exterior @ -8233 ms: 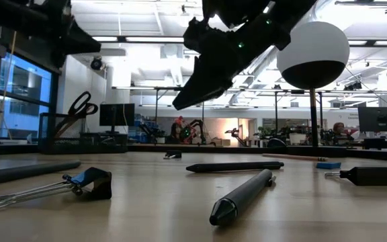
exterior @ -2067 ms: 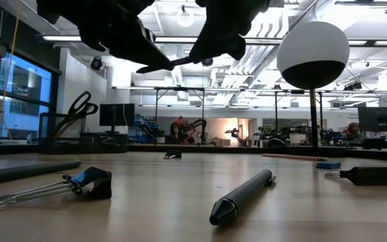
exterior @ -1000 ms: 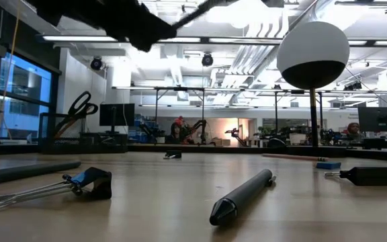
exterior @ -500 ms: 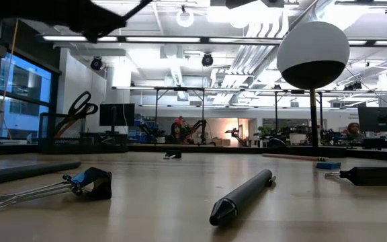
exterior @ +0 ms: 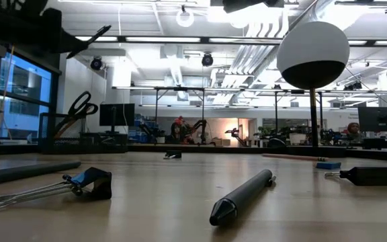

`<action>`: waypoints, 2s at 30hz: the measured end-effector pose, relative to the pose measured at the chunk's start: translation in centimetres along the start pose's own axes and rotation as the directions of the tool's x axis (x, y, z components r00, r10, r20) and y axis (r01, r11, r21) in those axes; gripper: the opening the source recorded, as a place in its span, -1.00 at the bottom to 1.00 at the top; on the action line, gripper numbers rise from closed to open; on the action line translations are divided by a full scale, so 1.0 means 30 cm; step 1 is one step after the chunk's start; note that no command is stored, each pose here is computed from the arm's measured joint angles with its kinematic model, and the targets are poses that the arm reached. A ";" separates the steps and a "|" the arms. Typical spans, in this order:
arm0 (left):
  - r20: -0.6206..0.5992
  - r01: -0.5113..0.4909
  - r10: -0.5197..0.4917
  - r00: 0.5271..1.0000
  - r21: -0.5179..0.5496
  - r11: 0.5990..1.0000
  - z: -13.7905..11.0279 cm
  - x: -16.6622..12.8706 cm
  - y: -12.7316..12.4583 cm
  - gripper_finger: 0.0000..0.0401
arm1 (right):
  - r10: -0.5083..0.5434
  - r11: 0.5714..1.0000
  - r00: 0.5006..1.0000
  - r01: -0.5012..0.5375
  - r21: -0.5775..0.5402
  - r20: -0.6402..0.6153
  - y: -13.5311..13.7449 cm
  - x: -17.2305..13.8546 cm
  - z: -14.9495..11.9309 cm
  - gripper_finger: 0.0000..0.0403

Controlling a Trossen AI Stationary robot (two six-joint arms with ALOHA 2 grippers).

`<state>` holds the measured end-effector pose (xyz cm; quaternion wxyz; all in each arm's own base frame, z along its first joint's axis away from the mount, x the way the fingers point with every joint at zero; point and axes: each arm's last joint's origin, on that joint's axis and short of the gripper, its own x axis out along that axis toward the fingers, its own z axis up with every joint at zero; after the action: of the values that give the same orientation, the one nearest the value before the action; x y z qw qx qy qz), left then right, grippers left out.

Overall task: Pick and place office supplies into organizer
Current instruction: Put the black pen into the black desk organizer

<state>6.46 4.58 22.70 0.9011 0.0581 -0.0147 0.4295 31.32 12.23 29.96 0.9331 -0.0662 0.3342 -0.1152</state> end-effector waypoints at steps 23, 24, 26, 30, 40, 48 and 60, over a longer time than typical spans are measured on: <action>-0.108 -0.386 0.386 0.916 0.021 0.922 -0.197 0.050 0.097 -0.93 | -0.001 1.000 1.000 0.001 -0.002 -0.008 0.000 0.000 -0.003 -0.51; -0.116 -0.380 0.380 0.918 0.022 0.925 -0.199 0.051 0.100 -0.93 | -0.001 1.000 1.000 0.001 -0.002 -0.008 0.000 0.000 -0.003 -0.51; -0.136 -0.369 0.370 0.919 0.030 0.929 -0.206 0.053 0.107 -0.93 | -0.001 1.000 1.000 0.001 -0.002 -0.008 0.000 0.000 -0.003 -0.51; -0.195 -0.376 0.382 0.904 0.066 0.924 -0.225 0.062 0.123 -0.93 | -0.001 1.000 1.000 0.001 0.003 -0.008 0.000 0.000 -0.003 -0.51; -0.269 -0.401 0.387 0.882 0.000 0.916 -0.245 0.082 0.152 -0.93 | 0.003 1.000 1.000 -0.003 0.002 -0.009 0.001 0.000 -0.003 -0.51; -0.287 -0.407 0.389 0.875 -0.001 0.914 -0.246 0.094 0.156 -0.88 | 0.005 1.000 1.000 -0.005 0.006 -0.009 0.001 0.000 -0.003 -0.51; -0.311 -0.397 0.378 0.872 0.002 0.918 -0.249 0.104 0.158 -0.75 | 0.022 1.000 1.000 -0.022 0.021 -0.013 0.003 0.000 -0.003 -0.51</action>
<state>4.58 10.83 15.95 0.7894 -0.0411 0.0997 0.6044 31.27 12.31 29.86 0.9327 -0.0521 0.3399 -0.1088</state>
